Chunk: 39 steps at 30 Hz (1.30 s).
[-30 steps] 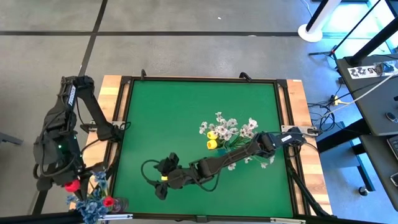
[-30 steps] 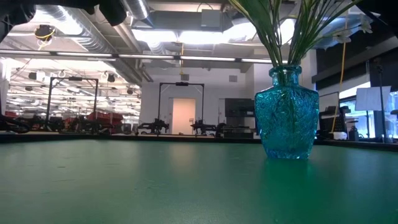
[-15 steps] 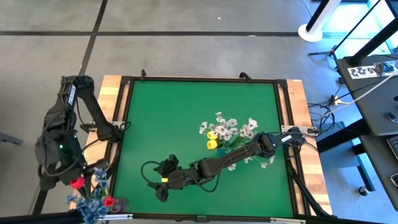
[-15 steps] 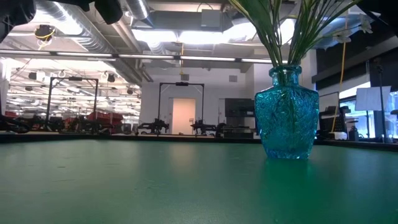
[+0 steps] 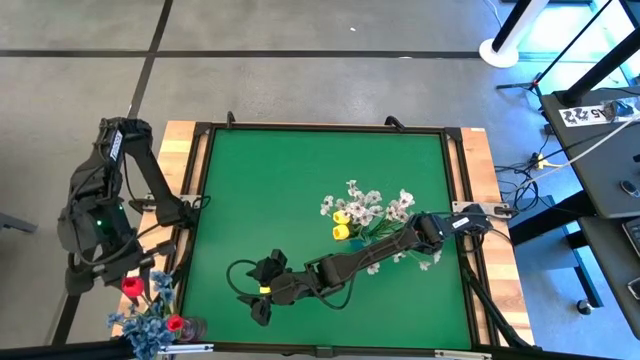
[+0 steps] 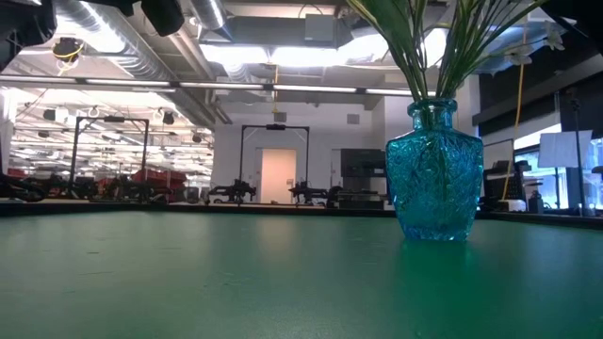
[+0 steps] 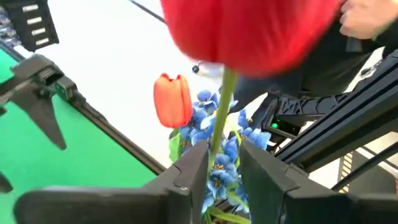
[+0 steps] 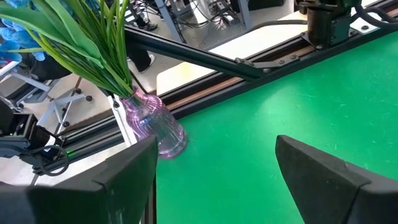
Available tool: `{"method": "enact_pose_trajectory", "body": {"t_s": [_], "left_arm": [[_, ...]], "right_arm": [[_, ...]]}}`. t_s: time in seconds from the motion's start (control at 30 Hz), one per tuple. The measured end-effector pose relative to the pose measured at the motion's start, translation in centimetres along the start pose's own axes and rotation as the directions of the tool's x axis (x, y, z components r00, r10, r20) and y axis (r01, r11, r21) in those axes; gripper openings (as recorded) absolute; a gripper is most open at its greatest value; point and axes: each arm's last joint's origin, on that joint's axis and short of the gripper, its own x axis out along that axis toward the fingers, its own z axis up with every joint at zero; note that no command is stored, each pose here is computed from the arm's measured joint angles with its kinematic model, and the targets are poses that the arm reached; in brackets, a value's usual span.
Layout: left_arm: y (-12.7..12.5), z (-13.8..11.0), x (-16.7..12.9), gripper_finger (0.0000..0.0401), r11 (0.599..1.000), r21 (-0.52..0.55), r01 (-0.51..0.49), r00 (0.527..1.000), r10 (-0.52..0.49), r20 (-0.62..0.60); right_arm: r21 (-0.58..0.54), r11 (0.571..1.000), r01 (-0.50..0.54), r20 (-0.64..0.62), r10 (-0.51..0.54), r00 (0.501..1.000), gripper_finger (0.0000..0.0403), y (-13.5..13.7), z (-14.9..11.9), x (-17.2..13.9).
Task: Sort flowers into vase by color
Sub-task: Put the red tulip into violet the vase
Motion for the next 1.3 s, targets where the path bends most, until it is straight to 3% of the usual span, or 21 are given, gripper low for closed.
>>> {"method": "enact_pose_trajectory", "body": {"t_s": [0.3,0.73,0.97,1.3], "left_arm": [[-0.1,0.1,0.3,0.0006,1.0,0.004,-0.005,1.0,0.005,0.006],[-0.3,0.5,2.0,0.0072,1.0,0.008,-0.017,1.0,0.017,-0.003],[-1.0,0.4,3.9,0.0011,0.998,0.058,-0.013,0.998,0.017,-0.06],[-1.3,0.3,4.5,0.0004,0.995,0.091,-0.037,0.997,0.042,-0.06]], "right_arm": [[-0.004,1.0,0.0,0.0,0.0,1.0,0.0324,0.0,0.0,0.0],[-0.006,1.0,-0.009,-0.006,0.009,1.0,0.0324,0.0,0.0,0.0],[-0.007,1.0,-0.011,-0.01,0.011,1.0,0.0324,0.0,0.0,0.0],[-0.01,1.0,-0.008,-0.015,0.008,1.0,0.0324,0.0,-0.1,0.0]]}}
